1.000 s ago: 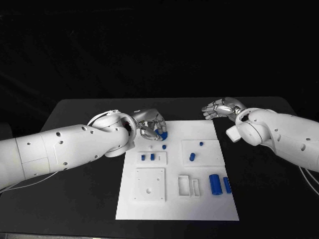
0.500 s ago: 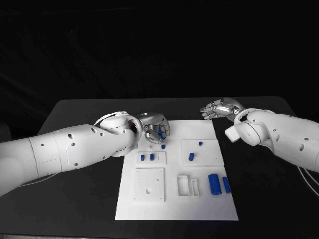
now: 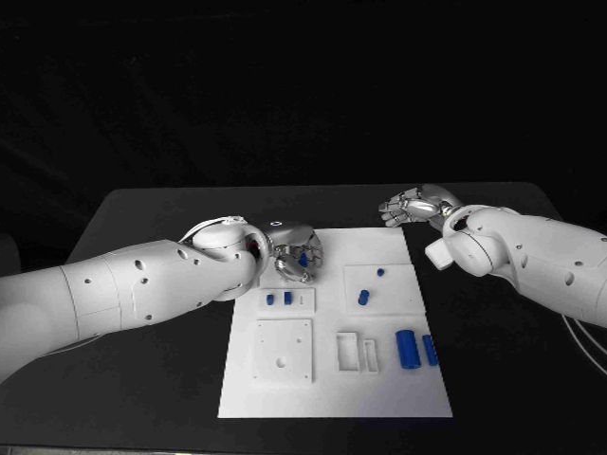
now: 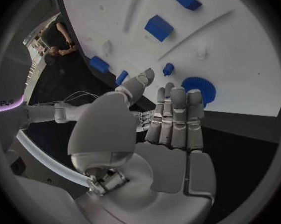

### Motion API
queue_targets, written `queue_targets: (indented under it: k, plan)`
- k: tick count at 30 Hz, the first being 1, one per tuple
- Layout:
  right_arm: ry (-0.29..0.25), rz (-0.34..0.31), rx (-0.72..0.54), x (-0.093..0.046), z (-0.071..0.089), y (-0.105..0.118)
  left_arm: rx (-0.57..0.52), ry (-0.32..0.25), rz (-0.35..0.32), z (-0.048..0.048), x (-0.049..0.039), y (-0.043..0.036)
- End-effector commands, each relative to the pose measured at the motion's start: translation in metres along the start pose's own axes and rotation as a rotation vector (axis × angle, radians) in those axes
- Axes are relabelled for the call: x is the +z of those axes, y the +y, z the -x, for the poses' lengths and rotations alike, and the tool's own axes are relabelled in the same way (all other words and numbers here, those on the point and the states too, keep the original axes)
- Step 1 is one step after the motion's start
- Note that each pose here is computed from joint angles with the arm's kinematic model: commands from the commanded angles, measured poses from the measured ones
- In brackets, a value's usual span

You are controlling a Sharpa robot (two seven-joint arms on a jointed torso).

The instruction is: Assemble the parts on the task board

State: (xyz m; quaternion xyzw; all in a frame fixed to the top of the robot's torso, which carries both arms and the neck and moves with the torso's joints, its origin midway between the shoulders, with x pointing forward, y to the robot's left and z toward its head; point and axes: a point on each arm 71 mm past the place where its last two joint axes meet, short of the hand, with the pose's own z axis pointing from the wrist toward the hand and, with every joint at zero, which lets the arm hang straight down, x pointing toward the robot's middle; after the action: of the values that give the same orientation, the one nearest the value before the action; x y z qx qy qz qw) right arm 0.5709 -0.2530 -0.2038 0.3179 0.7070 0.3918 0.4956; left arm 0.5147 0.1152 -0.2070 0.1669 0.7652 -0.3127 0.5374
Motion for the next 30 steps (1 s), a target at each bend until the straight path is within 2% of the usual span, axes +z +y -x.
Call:
queue_targets:
  k: [1, 10, 18, 30]
  plan:
    - [0.009, 0.015, 0.000, 0.000, -0.002, 0.002, 0.024, 0.038, -0.017, -0.0051, 0.0029, -0.0016]
    - [0.013, 0.013, 0.001, 0.000, -0.003, 0.001, 0.024, 0.054, -0.008, -0.0157, 0.0048, 0.0033]
    - [0.014, 0.014, 0.002, 0.000, -0.003, 0.001, 0.025, 0.046, 0.017, -0.0166, 0.0061, 0.0114]
    - [0.021, 0.014, 0.003, 0.000, -0.004, 0.002, 0.019, 0.067, 0.017, -0.0213, 0.0055, 0.0113]
